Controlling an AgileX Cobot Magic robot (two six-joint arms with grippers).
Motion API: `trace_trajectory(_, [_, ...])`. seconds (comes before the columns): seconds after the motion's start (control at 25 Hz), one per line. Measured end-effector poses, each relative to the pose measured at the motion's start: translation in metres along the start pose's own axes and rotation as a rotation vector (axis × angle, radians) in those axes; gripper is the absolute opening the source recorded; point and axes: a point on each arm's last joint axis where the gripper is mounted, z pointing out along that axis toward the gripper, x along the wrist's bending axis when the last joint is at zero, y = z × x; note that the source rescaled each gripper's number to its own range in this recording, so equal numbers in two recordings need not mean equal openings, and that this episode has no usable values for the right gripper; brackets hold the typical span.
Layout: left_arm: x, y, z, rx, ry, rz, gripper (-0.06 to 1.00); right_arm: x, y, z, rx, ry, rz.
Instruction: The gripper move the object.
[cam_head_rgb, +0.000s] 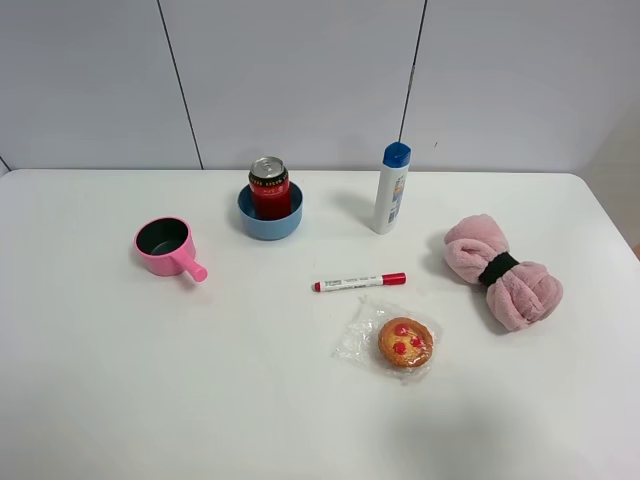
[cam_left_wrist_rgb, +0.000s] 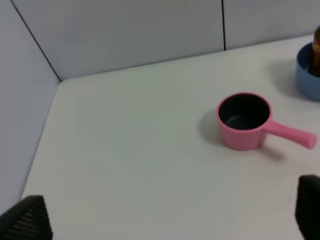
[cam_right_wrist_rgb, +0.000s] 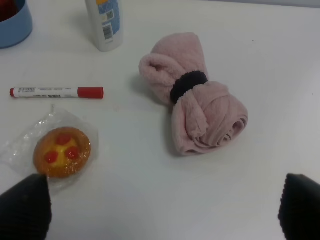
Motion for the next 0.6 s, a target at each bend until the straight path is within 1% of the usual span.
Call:
trace_trajectory(0.16, [-0.005, -0.011, -0.008, -0.019, -0.003, 0.003, 0.99, 0.000, 0.000, 0.000, 0.000, 0.000, 0.000])
trace_trajectory(0.4, [-0.011, -0.040, 0.003, 0.022, -0.019, -0.004, 0.99, 0.000, 0.000, 0.000, 0.000, 0.000, 0.000])
trace_trajectory(0.6, [-0.015, -0.052, 0.006, 0.058, -0.041, -0.014, 0.99, 0.000, 0.000, 0.000, 0.000, 0.000, 0.000])
